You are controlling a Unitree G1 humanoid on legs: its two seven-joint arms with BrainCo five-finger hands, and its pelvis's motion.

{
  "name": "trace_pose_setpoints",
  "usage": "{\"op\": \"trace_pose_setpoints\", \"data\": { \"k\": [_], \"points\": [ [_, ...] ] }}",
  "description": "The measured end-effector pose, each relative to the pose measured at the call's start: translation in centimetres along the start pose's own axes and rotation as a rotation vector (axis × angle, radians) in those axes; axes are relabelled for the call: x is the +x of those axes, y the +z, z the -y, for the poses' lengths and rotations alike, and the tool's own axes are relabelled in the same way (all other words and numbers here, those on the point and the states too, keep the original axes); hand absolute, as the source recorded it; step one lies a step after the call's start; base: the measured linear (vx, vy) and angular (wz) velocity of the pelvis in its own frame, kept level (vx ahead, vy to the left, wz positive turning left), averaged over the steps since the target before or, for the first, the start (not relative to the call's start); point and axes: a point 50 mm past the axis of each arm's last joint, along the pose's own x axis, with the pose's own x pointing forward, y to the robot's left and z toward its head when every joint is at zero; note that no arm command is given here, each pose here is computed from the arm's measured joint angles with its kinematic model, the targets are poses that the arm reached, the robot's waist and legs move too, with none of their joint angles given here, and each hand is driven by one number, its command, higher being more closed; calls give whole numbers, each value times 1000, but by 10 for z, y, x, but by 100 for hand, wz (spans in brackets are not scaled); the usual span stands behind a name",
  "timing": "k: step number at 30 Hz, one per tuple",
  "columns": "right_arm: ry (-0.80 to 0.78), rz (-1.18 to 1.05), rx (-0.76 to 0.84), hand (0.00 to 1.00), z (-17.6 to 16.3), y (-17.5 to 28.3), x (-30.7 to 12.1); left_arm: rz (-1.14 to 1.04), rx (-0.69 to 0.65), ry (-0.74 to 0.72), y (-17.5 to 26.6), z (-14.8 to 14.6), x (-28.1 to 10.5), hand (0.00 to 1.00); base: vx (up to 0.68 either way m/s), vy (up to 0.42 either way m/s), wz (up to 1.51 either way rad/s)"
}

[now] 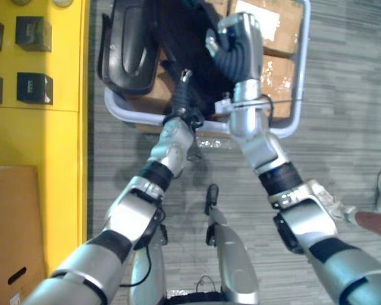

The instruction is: Walk over and take plastic housings, then place them on the shelf

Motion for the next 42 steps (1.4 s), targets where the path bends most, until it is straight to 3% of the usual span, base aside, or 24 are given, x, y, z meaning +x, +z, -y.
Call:
{"op": "trace_pose_setpoints", "data": {
  "k": [5, 11, 15, 23, 28, 34, 40, 41, 42],
  "points": [
    [-40, -73, 0, 0, 11, -18, -39, 178, 333, 77, 2, -4, -16, 100, 0, -8, -2],
    [-98, -1, 13, 0, 31, -6, -65, 376, 526, 117, 10, -5, -40, 100, 13, -17, -10],
    [-115, -43, 1, 0, 48, -15, -98, 366, 704, 155, -14, -21, -59, 100, 118, -7, 0],
    [-115, -101, -8, 0, 73, -13, -140, 361, 914, 272, -28, -56, -85, 100, 115, 3, -1],
    [-188, -152, -22, 0, 100, -8, -167, 297, 1065, 402, -40, -96, -107, 100, 13, 12, 0],
    [-245, -470, -63, 0, 128, -31, -227, 240, 1045, 538, -41, -128, -154, 100, -18, 2, -1],
    [-303, -993, 59, 0, 140, -56, -322, 299, 731, 597, -25, -128, -186, 100, -10, 8, 4],
    [-303, -1134, 258, 0, 125, -72, -342, 314, 658, 622, -17, -137, -197, 100, 0, 0, 0],
    [-303, -1134, 258, 0, 125, -72, -342, 314, 658, 622, -17, -137, -197, 100, 0, 0, 0]
  ]
}}
